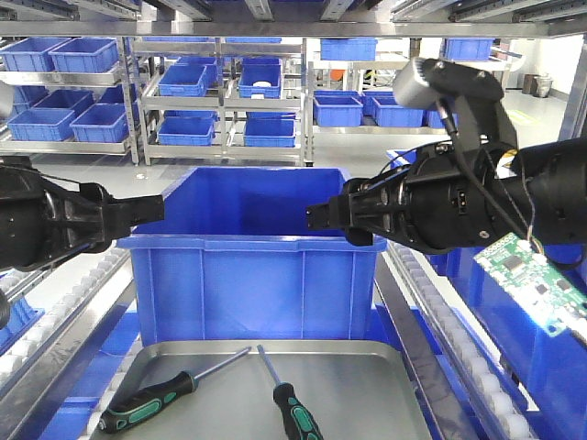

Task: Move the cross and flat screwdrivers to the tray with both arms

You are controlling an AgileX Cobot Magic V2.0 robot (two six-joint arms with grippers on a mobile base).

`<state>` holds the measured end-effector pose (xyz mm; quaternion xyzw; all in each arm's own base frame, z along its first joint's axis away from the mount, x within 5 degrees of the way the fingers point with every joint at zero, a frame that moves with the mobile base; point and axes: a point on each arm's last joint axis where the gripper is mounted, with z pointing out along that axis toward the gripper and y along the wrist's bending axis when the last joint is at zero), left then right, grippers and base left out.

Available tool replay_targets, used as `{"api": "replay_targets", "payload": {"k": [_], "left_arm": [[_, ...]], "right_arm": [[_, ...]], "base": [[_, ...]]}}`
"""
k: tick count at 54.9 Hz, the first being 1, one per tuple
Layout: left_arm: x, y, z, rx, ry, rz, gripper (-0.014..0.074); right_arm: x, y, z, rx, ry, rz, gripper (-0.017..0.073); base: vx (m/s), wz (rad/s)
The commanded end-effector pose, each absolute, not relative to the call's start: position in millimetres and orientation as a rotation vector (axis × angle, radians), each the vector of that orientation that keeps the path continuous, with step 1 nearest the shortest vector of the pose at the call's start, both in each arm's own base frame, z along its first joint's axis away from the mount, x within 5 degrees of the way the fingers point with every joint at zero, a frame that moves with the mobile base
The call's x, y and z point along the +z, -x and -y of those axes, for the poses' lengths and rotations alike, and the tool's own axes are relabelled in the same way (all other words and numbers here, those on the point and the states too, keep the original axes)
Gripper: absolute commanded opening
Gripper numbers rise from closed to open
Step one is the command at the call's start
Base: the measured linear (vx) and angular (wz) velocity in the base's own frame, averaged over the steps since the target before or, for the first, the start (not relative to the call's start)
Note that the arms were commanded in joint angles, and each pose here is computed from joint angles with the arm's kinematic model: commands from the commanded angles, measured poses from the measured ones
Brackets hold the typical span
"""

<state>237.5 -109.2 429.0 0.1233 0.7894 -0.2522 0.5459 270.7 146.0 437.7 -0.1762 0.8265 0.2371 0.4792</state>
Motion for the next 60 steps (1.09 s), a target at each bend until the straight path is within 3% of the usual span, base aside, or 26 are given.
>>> {"api": "replay_targets", "payload": {"k": [1, 15, 22, 34, 51, 60], "left_arm": [[451.4, -230.9, 105.7, -0.613, -0.252, -1.758, 0.0503], [447.0, -218.8, 94.6, -0.494, -0.295, -1.739, 0.0453], [419.1, -197.5, 74.8, -0.426, -0.214, -1.680, 0.0295], [337.1, -146.8, 32.6, -0.281, -0.049, -1.592, -0.0006], [236.2, -77.7, 1.9, -0.093, 0.041, -1.518, -0.0006], [213.8, -58.8, 0.2, -0.111, 0.092, -1.484, -0.0006]], "right_arm": [[465.0, -264.2, -139.3, 0.586, 0.385, -1.875, 0.0568], [465.1, -264.2, -139.4, 0.587, 0.384, -1.874, 0.0568], [465.0, -264.2, -139.3, 0.586, 0.385, -1.874, 0.0568], [465.1, -264.2, -139.4, 0.588, 0.384, -1.874, 0.0568], [465.0, -264.2, -139.4, 0.588, 0.385, -1.875, 0.0568], [464.5, -263.9, -139.4, 0.587, 0.387, -1.880, 0.0568]], "base": [[0.00, 0.00], [0.00, 0.00], [0.00, 0.01], [0.00, 0.00], [0.00, 0.00], [0.00, 0.00]]}}
